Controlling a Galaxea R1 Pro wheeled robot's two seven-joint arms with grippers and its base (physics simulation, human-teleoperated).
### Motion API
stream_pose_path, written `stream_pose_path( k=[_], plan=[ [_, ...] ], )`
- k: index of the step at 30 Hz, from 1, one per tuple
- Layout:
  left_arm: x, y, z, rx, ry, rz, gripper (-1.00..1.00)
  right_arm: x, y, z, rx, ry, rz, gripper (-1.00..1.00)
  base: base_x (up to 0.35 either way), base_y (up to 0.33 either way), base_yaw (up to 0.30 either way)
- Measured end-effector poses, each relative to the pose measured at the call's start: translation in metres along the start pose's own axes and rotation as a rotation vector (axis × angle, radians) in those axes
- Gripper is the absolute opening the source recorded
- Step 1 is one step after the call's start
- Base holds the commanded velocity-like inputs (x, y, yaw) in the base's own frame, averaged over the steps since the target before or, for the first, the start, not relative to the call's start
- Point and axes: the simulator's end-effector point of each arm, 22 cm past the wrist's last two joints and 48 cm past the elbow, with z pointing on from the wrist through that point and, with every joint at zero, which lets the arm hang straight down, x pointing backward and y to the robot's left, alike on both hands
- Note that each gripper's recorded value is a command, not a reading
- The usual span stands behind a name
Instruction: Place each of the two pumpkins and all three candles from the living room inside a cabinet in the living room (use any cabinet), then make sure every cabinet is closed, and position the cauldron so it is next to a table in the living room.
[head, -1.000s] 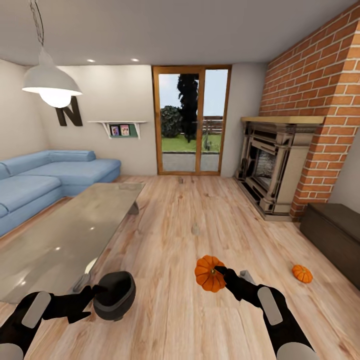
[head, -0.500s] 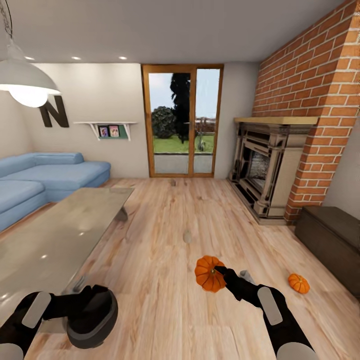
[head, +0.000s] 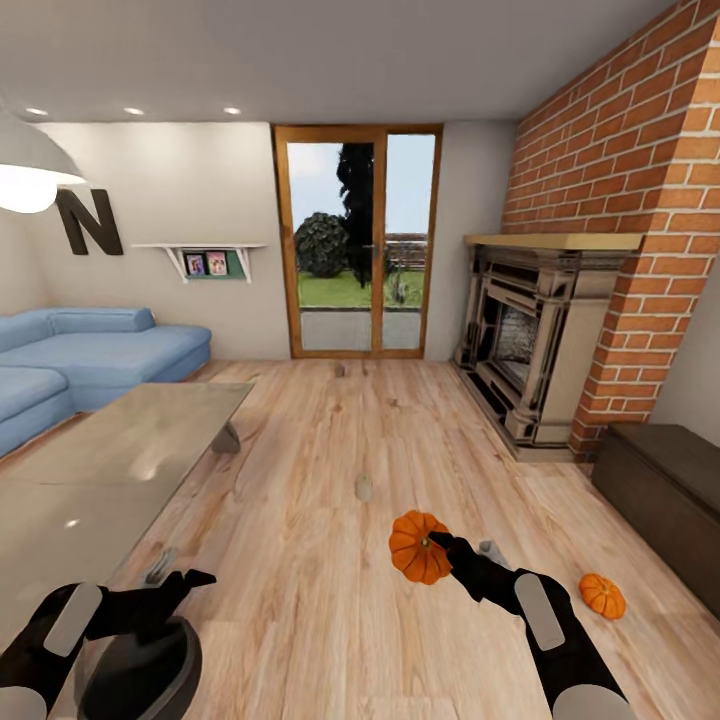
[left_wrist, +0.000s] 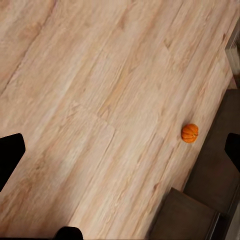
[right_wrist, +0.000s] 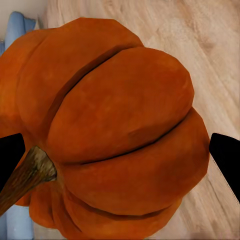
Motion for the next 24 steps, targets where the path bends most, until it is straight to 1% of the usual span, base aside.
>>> stream_pose_path(
  k=[7, 10, 24],
  plan=[
    [0.0, 0.0, 0.0, 0.0, -0.001, 0.0, 1.0, -0.012, 0.0, 0.0, 0.0, -0.054, -0.011, -1.0, 0.32, -0.161, 0.0],
    [0.0, 0.0, 0.0, 0.0, -0.001, 0.0, 1.0, -0.014, 0.0, 0.0, 0.003, -0.064, -0.02, -1.0, 0.319, -0.16, 0.0],
    [-0.001, 0.0, 0.0, -0.001, -0.001, 0.0, 1.0, -0.014, 0.001, 0.0, -0.004, -0.065, -0.008, -1.0, 0.311, -0.131, 0.0]
  ],
)
